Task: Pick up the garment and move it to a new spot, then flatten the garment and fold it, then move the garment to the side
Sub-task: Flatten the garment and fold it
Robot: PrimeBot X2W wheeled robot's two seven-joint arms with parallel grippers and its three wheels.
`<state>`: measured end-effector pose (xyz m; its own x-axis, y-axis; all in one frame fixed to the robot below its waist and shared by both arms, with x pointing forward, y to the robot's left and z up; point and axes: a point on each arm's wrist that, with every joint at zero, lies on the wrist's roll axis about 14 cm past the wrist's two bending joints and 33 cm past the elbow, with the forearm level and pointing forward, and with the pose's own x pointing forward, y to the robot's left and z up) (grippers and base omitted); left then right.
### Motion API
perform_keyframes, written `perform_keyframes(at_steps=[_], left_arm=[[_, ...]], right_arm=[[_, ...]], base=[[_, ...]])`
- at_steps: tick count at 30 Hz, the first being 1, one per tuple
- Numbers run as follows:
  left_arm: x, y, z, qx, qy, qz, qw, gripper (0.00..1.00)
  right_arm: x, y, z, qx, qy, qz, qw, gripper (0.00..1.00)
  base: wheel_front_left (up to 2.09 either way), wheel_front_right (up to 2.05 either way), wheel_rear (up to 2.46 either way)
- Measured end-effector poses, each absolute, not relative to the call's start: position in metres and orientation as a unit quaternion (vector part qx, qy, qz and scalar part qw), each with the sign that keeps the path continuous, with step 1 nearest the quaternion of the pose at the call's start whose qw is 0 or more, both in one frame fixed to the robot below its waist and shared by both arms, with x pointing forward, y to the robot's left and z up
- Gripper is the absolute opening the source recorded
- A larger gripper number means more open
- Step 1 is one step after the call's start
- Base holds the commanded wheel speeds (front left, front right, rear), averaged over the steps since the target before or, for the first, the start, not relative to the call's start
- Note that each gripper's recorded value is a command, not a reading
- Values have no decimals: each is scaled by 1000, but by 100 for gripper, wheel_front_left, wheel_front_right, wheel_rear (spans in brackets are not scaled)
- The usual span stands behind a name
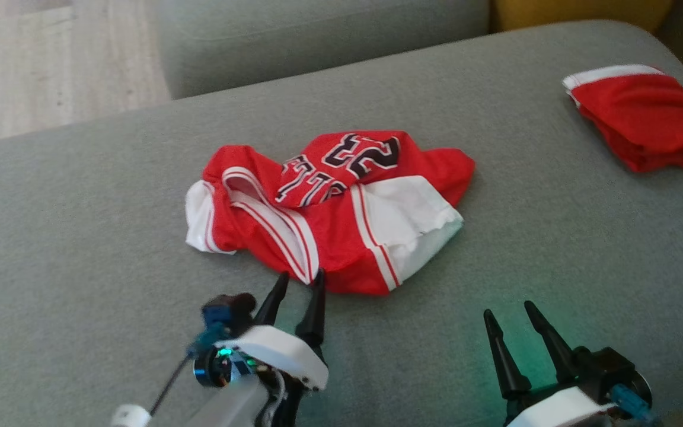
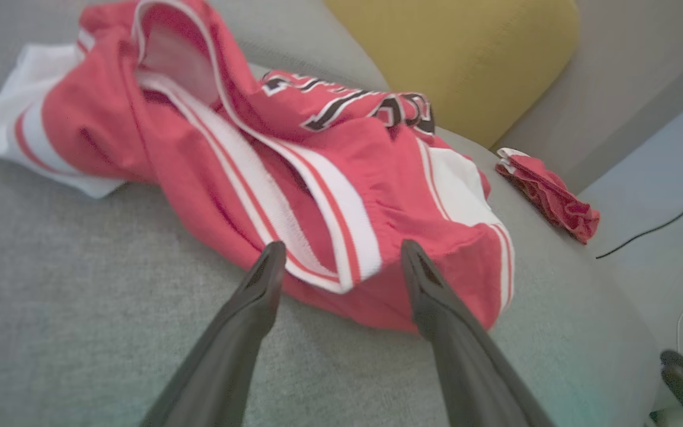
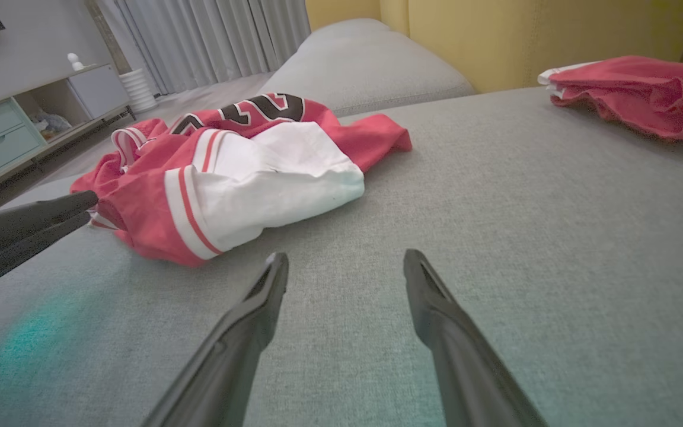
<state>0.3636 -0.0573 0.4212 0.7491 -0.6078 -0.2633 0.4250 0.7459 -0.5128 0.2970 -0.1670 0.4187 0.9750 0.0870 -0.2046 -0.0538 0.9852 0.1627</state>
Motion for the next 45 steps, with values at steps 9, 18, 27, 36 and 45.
perform_keyframes(at_steps=[9,18,27,36,45], left_arm=[[357,-79,405,-329,296,-259,859,100],[354,-99,414,-396,325,-262,818,100],[368,-102,428,-379,296,-282,830,0],[392,-155,546,-330,142,-421,833,0],[400,-206,736,-277,-66,-525,802,0]], right_arm=[[286,-179,413,80,118,11,990,100],[281,-183,413,81,117,2,990,100],[275,-188,415,82,111,-8,990,100],[263,-188,424,92,88,-22,992,100],[249,-185,435,109,60,-34,992,100]], base=[[0,0,0],[0,0,0],[0,0,0],[0,0,0],[0,0,0]])
